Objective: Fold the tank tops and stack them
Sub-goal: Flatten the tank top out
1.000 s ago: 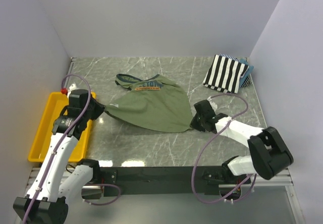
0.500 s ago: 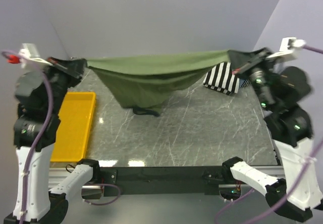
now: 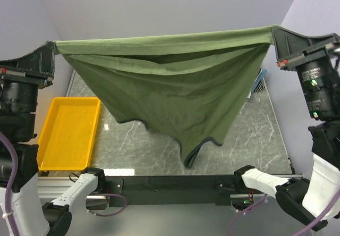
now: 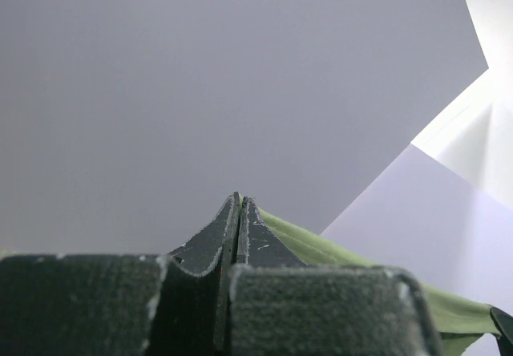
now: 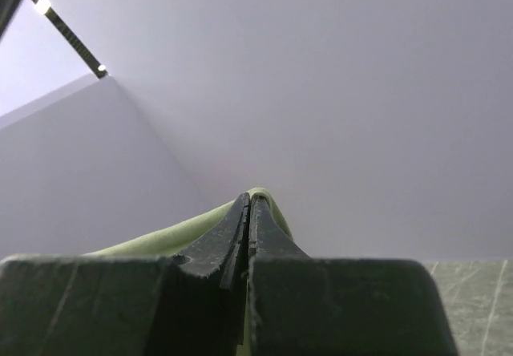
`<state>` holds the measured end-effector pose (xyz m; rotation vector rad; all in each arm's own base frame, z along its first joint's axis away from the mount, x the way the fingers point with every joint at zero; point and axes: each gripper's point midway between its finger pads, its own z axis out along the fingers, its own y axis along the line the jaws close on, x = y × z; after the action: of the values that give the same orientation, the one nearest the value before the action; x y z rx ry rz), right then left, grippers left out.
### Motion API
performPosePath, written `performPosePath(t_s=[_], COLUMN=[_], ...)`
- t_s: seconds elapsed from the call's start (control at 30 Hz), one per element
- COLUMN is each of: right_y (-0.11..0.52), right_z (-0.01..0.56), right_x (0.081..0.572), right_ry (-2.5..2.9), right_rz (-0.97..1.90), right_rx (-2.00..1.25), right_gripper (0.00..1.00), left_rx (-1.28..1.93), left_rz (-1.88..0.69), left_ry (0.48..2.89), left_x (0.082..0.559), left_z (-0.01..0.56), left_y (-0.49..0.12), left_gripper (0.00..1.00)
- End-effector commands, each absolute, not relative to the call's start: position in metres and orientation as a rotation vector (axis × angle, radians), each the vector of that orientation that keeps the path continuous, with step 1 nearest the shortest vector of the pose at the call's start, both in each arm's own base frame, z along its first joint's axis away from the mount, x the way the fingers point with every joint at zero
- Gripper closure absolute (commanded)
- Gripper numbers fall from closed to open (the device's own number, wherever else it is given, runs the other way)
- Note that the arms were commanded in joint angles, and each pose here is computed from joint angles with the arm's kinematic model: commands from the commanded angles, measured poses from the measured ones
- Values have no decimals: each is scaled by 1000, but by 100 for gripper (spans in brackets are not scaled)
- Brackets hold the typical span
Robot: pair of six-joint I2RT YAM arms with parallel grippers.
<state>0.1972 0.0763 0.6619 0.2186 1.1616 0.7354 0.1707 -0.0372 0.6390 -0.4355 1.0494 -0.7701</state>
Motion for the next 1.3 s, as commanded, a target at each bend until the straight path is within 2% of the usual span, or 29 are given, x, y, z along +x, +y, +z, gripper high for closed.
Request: performPosePath(t_s=[0.0, 0.17, 0.2, 0.27, 0.4, 0.5, 0.6, 0.7, 0.83, 0.97, 1.03, 1.07, 1.1, 1.17, 1.27], right_y=[85, 108, 118, 123, 133, 132, 120, 109, 99, 93, 95, 96, 100, 103, 106], right_z=[656, 644, 631, 634, 637, 643, 657, 686, 721, 722, 700, 700, 660, 608, 561], right_x=[230, 287, 314, 342, 426, 463, 474, 458, 433, 436, 451, 442, 467, 480, 474], right_ry=[1190, 1239, 1277, 1266, 1249, 1179, 1074, 942, 790, 780, 854, 861, 964, 1077, 1176], right_rz=[679, 688, 693, 716, 719, 753, 747, 704, 659, 639, 639, 648, 652, 663, 696], right_rx=[206, 164, 160, 151, 164, 160, 156, 127, 99, 106, 115, 110, 136, 164, 202], right_gripper=[100, 100, 100, 100, 100, 100, 100, 100, 100, 100, 100, 100, 100, 100, 100], left_rx=[-469, -471, -478, -463, -368, -252, -178, -111, -38, -32, -48, -34, -83, -137, -203], left_rz=[-749, -772, -760, -757, -834, -907, -953, -1004, -908, -887, -911, -936, -985, -1048, -1094], left_ry=[1059, 1118, 1158, 1152, 1183, 1131, 1009, 860, 769, 773, 831, 872, 946, 1050, 1135], left_x=[209, 272, 301, 327, 425, 476, 498, 480, 455, 456, 472, 477, 493, 506, 505], left_z=[638, 620, 609, 614, 619, 638, 661, 682, 705, 703, 681, 668, 637, 584, 530], left_y=[-37, -52, -56, -60, -77, -78, -56, -36, -32, -26, -27, -32, -32, -36, -42], left_gripper=[99, 99, 99, 99, 100, 99, 99, 99, 100, 99, 99, 99, 100, 99, 99])
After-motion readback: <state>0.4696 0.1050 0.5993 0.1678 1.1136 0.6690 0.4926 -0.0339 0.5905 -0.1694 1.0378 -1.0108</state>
